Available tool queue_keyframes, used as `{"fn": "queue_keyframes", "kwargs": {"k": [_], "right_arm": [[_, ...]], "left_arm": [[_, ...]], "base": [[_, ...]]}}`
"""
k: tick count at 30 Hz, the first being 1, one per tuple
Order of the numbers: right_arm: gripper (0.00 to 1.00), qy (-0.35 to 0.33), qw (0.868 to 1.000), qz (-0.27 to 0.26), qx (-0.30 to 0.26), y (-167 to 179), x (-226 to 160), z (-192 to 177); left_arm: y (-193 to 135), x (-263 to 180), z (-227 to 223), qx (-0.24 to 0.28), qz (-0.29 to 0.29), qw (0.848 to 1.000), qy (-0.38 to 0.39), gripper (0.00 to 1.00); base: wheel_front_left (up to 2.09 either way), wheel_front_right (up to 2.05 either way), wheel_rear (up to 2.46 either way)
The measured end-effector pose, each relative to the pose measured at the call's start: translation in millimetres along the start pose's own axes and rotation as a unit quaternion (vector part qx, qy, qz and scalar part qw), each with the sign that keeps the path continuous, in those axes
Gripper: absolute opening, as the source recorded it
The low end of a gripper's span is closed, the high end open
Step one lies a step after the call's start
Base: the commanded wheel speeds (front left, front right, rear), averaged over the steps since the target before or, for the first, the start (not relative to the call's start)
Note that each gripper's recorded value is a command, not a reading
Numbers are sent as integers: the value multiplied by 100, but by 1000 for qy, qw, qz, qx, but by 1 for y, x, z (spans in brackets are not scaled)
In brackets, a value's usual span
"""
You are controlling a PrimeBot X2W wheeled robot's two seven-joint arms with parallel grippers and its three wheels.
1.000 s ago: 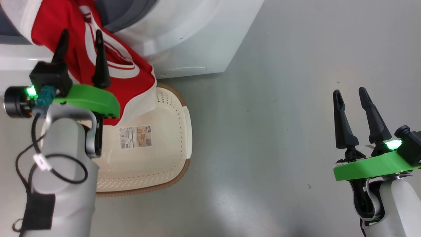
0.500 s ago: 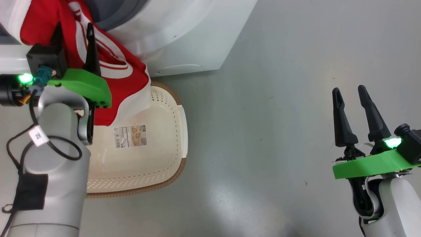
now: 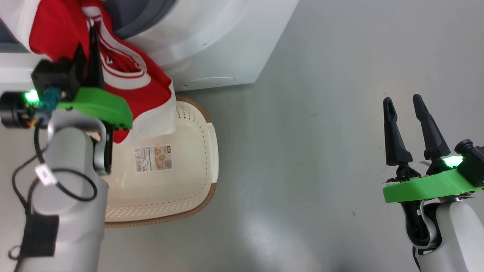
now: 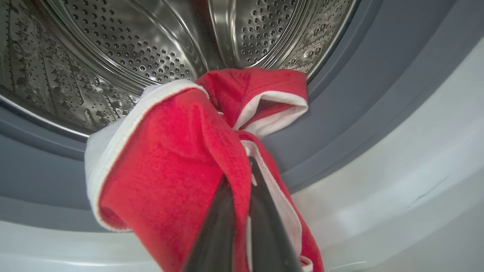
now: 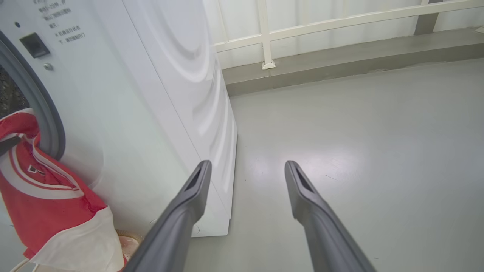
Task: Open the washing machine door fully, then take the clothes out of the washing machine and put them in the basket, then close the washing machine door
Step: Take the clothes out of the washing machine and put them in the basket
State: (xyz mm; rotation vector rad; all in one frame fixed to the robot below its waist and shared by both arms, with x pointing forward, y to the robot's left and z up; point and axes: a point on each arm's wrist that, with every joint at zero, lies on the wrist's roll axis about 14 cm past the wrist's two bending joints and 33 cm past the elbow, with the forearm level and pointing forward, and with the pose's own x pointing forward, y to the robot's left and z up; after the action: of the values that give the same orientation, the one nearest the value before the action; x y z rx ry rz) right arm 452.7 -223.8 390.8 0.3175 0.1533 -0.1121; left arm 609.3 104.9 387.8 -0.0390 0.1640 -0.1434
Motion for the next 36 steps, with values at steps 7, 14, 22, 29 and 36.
{"fn": "queue_keyframes", "kwargs": {"k": [7, 14, 22, 29, 36], "right_arm": [[100, -6, 1000, 6, 2, 5, 0, 4], [100, -5, 1000, 12, 4, 9, 2, 3], [100, -1, 1000, 13, 3, 9, 3, 0], [100, 6, 1000, 6, 1, 3, 3, -5], [100, 17, 1000, -5, -3, -5, 3, -14]], "left_arm": [[2, -36, -25, -7, 6, 1000, 22, 0], [6, -69, -56, -10, 14, 998, 61, 0], [0, -97, -97, -12, 10, 993, 121, 0], [-14, -114, -139, -18, -14, 982, 187, 0], [-22, -111, -166, -23, -25, 973, 228, 24]], "base": [[0, 0, 0], [0, 0, 0], [0, 0, 0], [0, 0, 0], [0, 0, 0]]}}
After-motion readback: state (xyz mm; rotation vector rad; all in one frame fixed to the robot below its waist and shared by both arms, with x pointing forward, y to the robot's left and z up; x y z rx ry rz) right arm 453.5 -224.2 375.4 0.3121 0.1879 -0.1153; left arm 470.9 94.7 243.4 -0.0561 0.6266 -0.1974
